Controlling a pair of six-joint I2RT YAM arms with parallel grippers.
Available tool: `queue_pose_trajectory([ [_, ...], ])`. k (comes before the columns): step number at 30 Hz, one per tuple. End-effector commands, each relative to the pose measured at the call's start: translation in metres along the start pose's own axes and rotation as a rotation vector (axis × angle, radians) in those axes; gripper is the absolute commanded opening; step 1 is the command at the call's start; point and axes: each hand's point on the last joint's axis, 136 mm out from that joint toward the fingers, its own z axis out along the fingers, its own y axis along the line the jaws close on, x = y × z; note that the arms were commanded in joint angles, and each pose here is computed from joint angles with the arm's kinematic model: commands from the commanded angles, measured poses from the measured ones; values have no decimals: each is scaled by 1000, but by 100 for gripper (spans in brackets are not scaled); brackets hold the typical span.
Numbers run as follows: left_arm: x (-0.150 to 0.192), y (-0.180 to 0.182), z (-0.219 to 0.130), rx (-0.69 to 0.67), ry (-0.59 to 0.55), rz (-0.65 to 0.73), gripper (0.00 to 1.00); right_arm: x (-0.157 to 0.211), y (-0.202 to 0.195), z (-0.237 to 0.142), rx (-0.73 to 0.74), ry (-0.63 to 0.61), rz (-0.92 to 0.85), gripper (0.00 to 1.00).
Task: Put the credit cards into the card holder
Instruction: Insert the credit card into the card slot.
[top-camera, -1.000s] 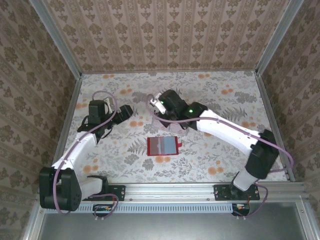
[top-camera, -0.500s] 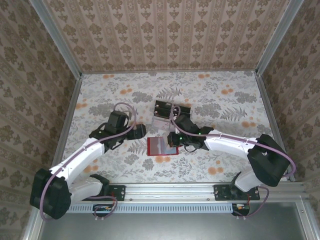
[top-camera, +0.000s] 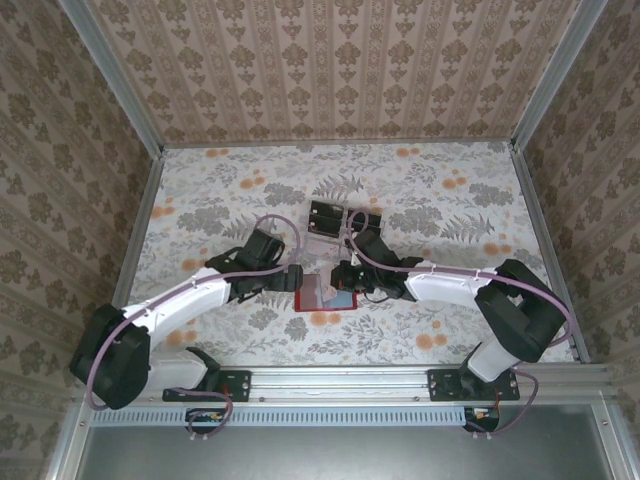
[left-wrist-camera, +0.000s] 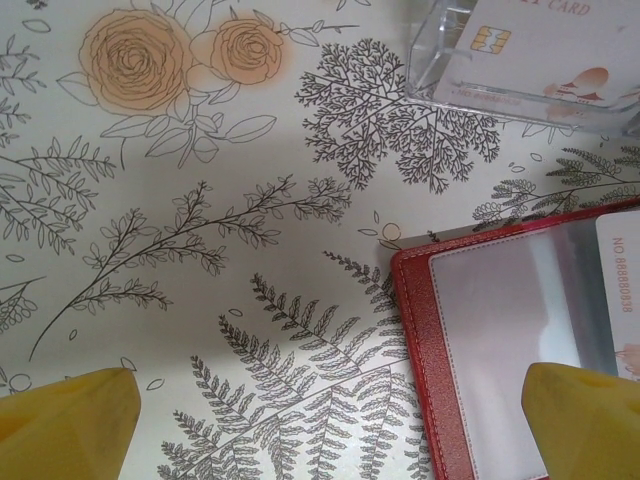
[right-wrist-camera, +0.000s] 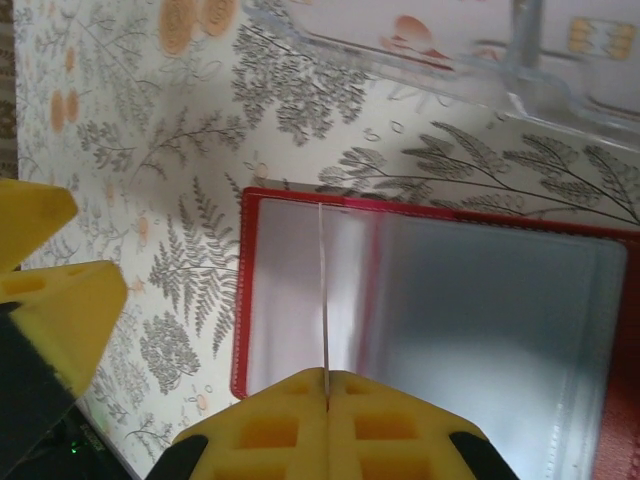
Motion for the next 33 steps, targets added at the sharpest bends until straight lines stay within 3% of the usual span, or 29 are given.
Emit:
queue_pose_trajectory([
  [1,-6,-2,-2,-41,-10,68,100,4,-14,1,10,7,36,0],
  [16,-1,-34,11,-35,-5,196,100,10,-33,7,32,16,63,0],
  [33,34,-7,36,-194,139,238,100,13,-37,8,36,15,76,0],
])
